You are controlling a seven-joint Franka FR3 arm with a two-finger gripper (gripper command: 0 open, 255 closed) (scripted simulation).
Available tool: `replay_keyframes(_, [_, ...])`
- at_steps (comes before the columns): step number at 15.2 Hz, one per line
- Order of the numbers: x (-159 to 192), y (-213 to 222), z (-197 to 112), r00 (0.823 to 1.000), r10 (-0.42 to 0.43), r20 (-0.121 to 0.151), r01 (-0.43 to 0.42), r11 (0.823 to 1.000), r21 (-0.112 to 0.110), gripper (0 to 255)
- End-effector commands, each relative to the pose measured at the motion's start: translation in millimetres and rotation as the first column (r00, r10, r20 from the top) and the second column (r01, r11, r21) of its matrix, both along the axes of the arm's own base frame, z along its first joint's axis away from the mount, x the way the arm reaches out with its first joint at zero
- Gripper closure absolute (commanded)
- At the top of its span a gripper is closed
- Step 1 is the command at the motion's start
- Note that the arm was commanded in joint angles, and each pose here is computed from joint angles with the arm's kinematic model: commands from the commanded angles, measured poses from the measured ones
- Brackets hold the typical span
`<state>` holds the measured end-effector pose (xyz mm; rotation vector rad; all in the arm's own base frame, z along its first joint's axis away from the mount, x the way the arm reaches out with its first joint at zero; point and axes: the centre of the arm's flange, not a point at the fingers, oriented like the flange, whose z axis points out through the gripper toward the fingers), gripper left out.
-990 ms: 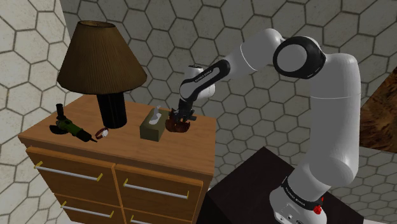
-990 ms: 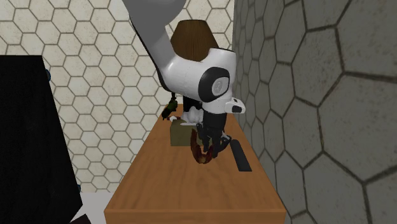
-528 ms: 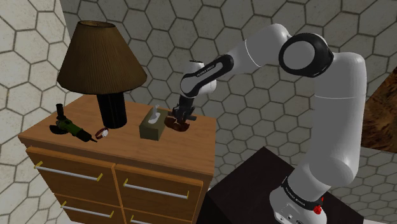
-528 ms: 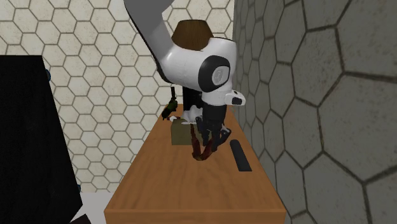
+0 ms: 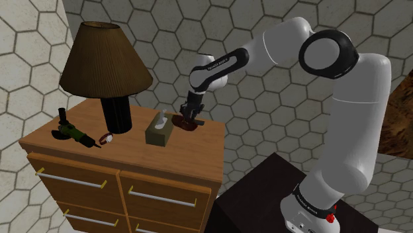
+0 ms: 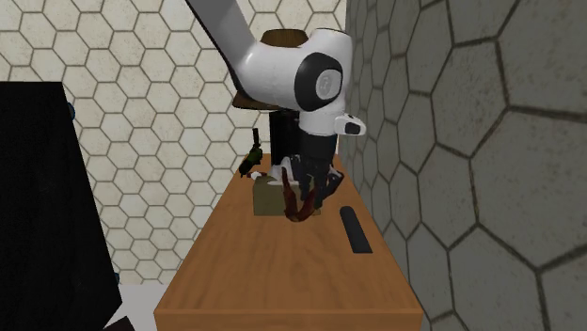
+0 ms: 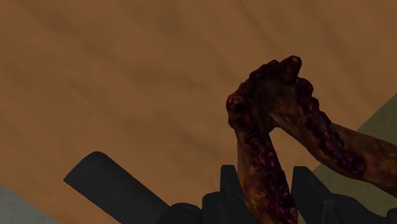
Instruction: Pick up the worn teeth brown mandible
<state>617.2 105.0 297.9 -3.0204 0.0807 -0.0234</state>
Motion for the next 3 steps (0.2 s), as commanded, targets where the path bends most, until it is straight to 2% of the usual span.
replay_keyframes(1, [-0.1, 0.5, 11.0, 1.000, 0.000, 0.000, 0.000, 1.000, 0.000, 255])
replay_keyframes(3, [-0.1, 0.5, 11.9, 1.000, 0.000, 0.000, 0.000, 1.000, 0.000, 255])
